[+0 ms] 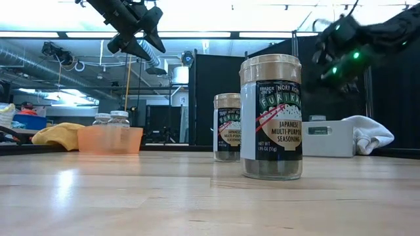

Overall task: Sort spices by type
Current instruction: Put the green seasoning bottle into the gray bin

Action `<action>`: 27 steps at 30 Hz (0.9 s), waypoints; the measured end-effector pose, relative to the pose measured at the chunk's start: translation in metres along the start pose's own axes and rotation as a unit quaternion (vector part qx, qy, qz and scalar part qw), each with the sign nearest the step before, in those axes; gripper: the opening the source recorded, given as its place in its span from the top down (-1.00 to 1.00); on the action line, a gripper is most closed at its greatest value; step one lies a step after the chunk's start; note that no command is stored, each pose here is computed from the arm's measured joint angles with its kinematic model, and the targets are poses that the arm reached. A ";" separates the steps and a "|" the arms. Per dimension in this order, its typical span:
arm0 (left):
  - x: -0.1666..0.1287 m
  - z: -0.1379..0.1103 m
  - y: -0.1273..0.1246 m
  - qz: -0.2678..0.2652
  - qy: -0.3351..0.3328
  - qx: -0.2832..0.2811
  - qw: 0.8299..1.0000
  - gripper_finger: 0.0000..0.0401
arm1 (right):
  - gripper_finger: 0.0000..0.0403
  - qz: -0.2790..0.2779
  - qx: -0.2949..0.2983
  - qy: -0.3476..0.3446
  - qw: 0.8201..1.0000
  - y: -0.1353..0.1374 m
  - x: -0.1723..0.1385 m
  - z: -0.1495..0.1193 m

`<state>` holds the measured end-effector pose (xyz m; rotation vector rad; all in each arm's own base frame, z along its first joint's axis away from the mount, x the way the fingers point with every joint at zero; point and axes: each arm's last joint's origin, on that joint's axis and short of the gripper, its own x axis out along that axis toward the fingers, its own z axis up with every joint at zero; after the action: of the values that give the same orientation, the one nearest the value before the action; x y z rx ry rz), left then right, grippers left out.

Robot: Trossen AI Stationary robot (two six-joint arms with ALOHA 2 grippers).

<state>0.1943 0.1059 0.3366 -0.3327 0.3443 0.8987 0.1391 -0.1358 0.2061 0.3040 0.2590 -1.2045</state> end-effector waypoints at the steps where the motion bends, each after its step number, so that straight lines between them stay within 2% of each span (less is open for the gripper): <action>1: 0.000 0.000 0.000 0.000 0.000 0.000 1.000 -0.52 | -0.39 0.030 -0.004 -0.017 0.999 0.001 -0.004 0.006; 4: 0.000 0.000 0.000 0.000 0.000 0.000 1.000 -0.52 | -0.40 0.156 -0.021 -0.060 0.986 0.009 -0.018 0.019; 7: 0.000 0.000 0.000 0.000 0.000 0.000 1.000 -0.52 | -0.40 0.277 -0.020 -0.084 0.957 0.017 -0.032 0.027; 11: 0.000 0.000 0.000 0.000 0.000 0.000 1.000 -0.52 | -0.38 0.382 -0.023 -0.065 0.921 0.032 -0.044 0.023; 16: 0.000 0.000 0.000 0.000 0.000 0.000 1.000 -0.52 | -0.36 0.442 -0.044 -0.016 0.896 0.056 -0.051 0.007; 21: 0.000 0.000 0.000 0.000 0.000 0.000 1.000 -0.52 | -0.37 0.468 -0.074 0.015 0.880 0.079 -0.054 -0.012; 27: 0.000 0.000 0.000 0.000 0.000 0.000 1.000 -0.52 | -0.35 0.507 -0.092 0.019 0.857 0.102 -0.061 -0.026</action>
<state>0.1943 0.1059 0.3365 -0.3323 0.3452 0.8987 0.2133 -0.0399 0.2126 0.2400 0.1977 -0.1194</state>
